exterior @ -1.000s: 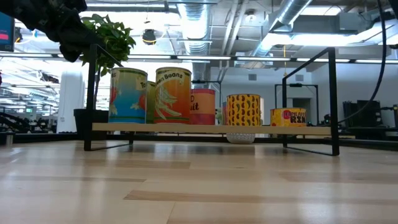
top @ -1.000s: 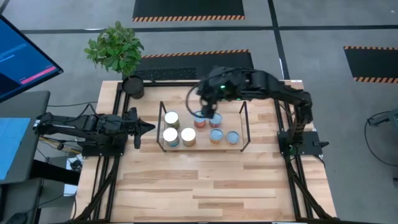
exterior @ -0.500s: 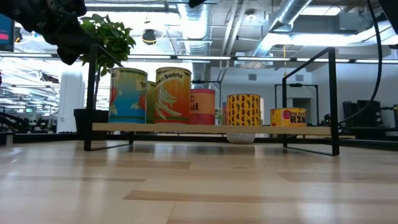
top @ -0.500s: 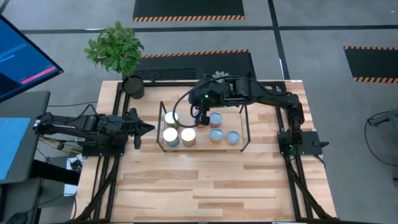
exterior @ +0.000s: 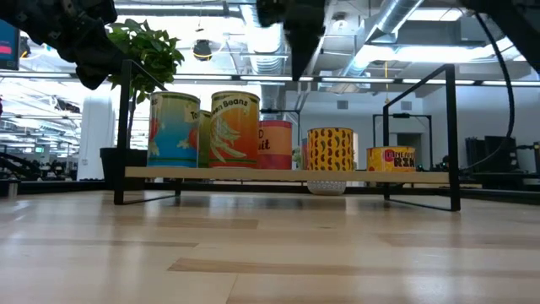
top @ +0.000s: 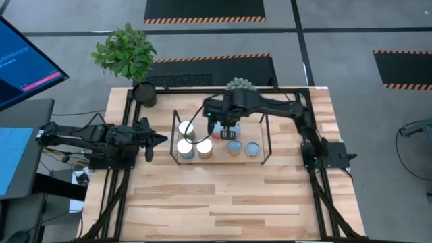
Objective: Pick and place cans onto a shelf
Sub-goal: Adjust the canned fruits and vegetables on the shelf
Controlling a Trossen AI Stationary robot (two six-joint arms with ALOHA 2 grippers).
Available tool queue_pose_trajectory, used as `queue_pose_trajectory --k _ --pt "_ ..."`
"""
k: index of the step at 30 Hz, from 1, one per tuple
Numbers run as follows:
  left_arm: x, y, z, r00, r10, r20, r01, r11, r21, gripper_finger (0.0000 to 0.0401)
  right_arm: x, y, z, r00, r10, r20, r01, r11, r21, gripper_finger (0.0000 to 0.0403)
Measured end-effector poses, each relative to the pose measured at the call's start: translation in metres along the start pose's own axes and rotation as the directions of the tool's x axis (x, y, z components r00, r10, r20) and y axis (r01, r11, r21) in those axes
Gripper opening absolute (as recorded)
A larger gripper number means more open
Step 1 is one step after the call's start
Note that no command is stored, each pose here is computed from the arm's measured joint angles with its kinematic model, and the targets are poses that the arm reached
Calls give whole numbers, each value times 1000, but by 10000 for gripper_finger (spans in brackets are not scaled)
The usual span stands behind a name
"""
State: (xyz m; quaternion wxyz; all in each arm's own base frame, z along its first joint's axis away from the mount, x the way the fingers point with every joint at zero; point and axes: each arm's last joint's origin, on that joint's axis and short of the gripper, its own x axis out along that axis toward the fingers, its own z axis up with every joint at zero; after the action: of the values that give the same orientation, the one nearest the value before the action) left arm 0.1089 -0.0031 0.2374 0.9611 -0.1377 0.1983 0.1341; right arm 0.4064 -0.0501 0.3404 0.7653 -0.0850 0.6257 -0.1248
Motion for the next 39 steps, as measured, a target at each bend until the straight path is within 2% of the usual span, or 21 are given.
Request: queue_pose_trajectory --k 3,8,15,20,27,35,39 --pt "0 0 0 1000 1 -2 -1 1000 -5 8 16 5 3 998 30 -61 -34 997 -64 54" --pt "0 0 -1 1000 4 -10 -5 1000 -21 8 31 4 6 993 53 -104 -62 994 -91 54" --pt "0 2 -5 999 20 -46 -20 1000 -12 8 -4 -23 -8 999 35 2 -35 999 -1 54" --pt "0 2 -5 998 23 -54 -24 1000 -9 8 -24 -39 -18 994 54 98 -60 996 60 54" --pt "0 2 -5 998 23 -54 -24 1000 -8 8 0 -26 -53 988 58 141 -67 996 62 54" --pt "0 2 -5 998 23 -52 -23 1000 -9 8 12 -10 -87 940 24 341 -77 987 144 54" --pt "0 2 -5 998 23 -52 -23 1000 -10 8 31 -1 -99 947 35 319 -90 983 160 54"
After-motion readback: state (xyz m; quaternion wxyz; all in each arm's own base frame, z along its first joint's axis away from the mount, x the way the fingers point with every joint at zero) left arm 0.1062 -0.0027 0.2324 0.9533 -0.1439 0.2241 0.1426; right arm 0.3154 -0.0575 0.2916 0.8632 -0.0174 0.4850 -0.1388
